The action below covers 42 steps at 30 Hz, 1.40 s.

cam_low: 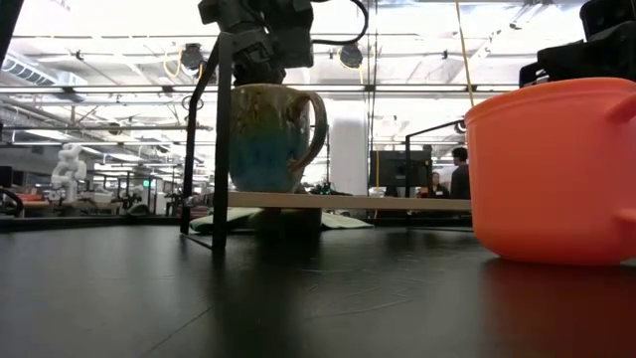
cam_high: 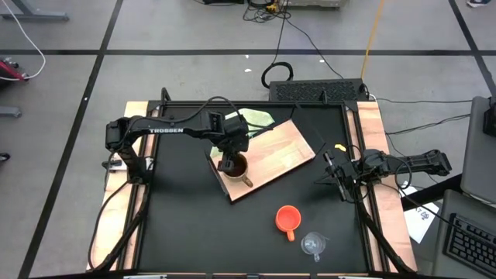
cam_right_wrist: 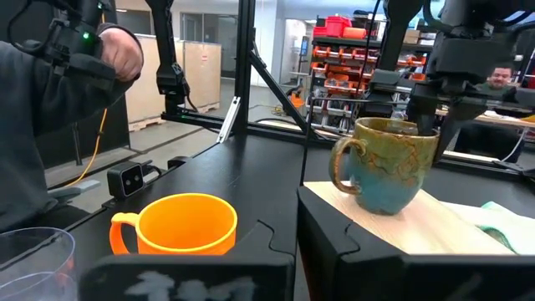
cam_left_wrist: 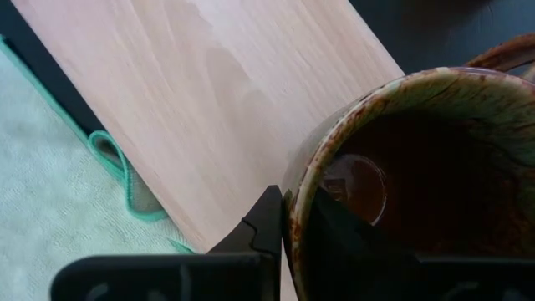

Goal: Stack small to large cups/mugs on shelf
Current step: Put the green mug on the shelf

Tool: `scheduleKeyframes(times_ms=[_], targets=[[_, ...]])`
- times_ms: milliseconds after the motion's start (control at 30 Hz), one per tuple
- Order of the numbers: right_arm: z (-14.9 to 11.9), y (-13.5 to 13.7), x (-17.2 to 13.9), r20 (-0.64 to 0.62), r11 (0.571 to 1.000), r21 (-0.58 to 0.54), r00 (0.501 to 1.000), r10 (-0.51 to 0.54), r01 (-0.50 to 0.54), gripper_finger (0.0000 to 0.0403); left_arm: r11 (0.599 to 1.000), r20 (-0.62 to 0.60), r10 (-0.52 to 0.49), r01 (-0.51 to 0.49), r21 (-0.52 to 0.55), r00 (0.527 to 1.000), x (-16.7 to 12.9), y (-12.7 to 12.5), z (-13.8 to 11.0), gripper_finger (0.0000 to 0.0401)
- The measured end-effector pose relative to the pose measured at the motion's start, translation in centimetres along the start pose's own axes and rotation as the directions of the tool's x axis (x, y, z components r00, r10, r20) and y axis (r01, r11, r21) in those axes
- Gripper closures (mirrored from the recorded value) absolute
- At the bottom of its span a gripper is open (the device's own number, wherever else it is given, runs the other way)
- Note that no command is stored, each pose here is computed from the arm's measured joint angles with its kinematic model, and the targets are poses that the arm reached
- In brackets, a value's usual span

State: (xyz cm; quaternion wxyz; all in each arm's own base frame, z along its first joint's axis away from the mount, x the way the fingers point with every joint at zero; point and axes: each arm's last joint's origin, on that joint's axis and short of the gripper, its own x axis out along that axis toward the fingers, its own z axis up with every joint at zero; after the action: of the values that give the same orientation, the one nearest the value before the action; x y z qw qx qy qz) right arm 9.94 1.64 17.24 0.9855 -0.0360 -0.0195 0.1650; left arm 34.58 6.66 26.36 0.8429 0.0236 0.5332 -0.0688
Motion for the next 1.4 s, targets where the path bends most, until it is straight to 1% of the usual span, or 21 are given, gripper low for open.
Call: scheduleKeyframes(times_ms=[333,500,800,1400], targets=[[0.08,0.00,0.00,0.008,1.000,-0.002,1.000,0.000,0.001,0.0403,1.000,-0.001,-0.007,0.007,-0.010,1.000,0.51,-0.03,-0.47,0.0366],[0.24,-0.02,0.00,0.024,1.000,-0.006,1.000,-0.002,0.002,0.0403,1.000,0.013,0.002,-0.002,-0.007,1.000,0.41,-0.03,-0.37,0.0366],[0.36,-0.02,-0.01,0.036,1.000,-0.009,0.999,-0.002,0.002,0.0403,0.999,0.003,0.034,-0.034,-0.004,0.999,0.39,-0.33,-0.32,0.0366],[0.35,-0.02,-0.01,0.036,1.000,-0.009,0.999,-0.002,0.002,0.0403,0.999,0.002,0.043,-0.043,-0.007,0.999,0.40,-0.31,-0.31,0.0364]])
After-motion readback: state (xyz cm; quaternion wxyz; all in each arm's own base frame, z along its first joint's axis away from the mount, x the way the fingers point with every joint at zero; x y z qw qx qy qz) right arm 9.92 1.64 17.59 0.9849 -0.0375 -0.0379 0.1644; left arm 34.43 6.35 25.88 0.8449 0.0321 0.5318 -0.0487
